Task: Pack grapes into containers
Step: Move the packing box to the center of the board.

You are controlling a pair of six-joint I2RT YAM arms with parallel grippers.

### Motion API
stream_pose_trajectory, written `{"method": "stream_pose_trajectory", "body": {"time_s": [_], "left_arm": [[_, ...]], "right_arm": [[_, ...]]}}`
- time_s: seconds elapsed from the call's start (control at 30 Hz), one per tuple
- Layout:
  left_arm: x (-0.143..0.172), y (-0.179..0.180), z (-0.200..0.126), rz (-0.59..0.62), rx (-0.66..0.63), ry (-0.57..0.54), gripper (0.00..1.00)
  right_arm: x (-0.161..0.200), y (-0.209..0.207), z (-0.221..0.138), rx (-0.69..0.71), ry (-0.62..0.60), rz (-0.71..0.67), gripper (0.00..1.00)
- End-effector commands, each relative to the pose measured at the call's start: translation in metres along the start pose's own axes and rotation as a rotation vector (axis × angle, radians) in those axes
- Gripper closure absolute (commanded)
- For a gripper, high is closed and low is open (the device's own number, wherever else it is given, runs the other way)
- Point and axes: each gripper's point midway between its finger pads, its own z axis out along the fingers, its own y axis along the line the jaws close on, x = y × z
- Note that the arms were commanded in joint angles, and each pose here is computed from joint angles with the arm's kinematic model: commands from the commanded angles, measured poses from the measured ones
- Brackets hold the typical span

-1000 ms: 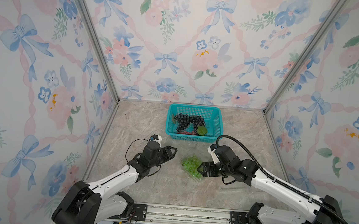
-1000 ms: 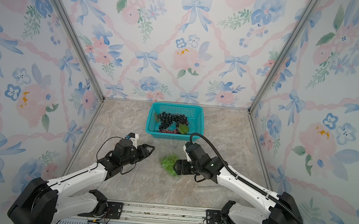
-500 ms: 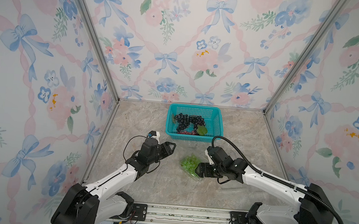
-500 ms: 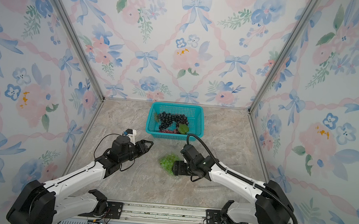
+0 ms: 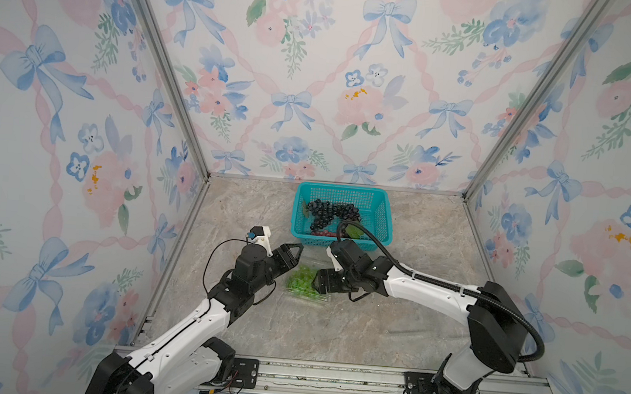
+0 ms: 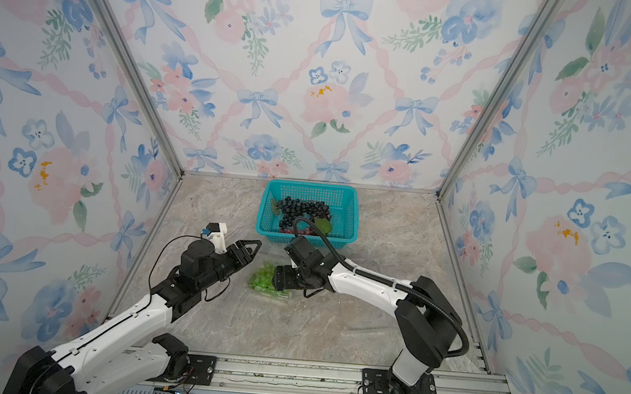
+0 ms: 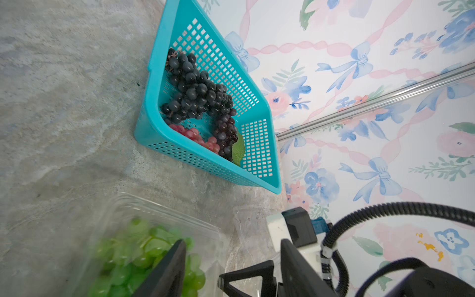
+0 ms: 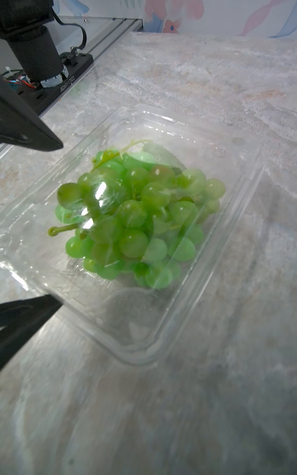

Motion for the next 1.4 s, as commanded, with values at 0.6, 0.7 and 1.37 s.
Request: {"method": "stream_pose_trajectory", "body": {"time_s": [0.6, 0.7, 1.37], "left_arm": [[-0.094, 0.032, -0.033, -0.102, -0.103, -0.278, 0.42], [-0.094, 0.032, -0.029, -0.084, -0.105, -0.259, 0.41], [-0.047, -0.006, 0.014, 0.002, 0.023, -0.083, 0.40]], "right_arm": [[-0.006, 0.104, 0.077, -0.246, 0.005, -0.033, 0.17], [-0.011, 0.091, 0.066, -0.228, -0.016, -0.023, 0.17], [0.079, -0.129, -0.121, 0.482, 0.032, 0.060, 0.26]]}}
